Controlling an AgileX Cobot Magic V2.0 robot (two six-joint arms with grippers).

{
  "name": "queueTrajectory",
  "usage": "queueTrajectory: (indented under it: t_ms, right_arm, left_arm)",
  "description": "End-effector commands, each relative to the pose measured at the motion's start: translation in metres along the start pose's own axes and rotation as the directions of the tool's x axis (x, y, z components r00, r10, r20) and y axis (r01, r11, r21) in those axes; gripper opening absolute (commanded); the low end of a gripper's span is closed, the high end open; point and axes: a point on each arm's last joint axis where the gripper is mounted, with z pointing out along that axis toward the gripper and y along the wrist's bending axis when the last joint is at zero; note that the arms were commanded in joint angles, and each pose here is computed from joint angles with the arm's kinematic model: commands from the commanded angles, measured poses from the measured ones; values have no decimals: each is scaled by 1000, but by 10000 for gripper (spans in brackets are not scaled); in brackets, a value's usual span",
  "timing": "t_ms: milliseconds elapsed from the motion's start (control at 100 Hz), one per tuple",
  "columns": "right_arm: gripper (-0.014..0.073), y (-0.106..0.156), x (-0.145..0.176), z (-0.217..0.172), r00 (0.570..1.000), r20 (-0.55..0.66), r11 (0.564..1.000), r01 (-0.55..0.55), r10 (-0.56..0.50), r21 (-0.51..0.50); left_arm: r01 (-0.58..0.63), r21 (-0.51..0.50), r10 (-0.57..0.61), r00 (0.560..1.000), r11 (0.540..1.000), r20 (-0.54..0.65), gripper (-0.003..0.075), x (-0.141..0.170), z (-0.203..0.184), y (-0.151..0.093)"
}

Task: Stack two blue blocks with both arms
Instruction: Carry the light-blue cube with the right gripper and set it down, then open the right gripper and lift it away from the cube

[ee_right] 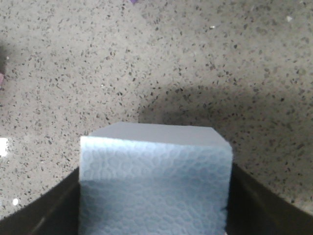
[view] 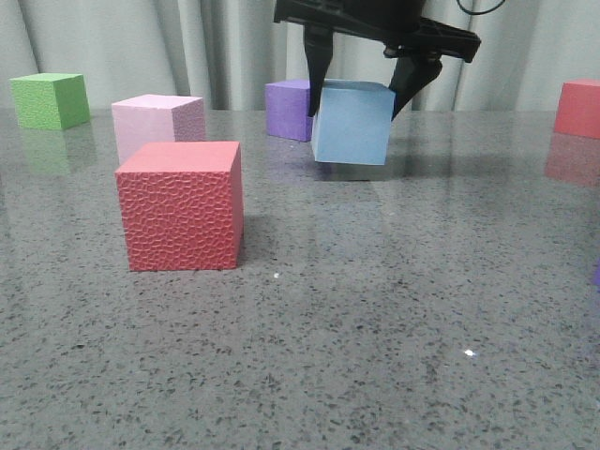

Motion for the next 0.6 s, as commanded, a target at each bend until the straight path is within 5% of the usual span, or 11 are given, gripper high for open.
queueTrajectory:
  t_ms: [0,590]
  right_arm:
    - [545,5,-10,-36,993,120,998,18,-11,-53]
    - [582,6,-12,-47,991,134,998,24,-16,-53]
  left_arm:
    - [8,16,-9,997,1000,80,619,-13,-4,-2]
    - [8,16,-9,997,1000,80,619,-13,-4,-2]
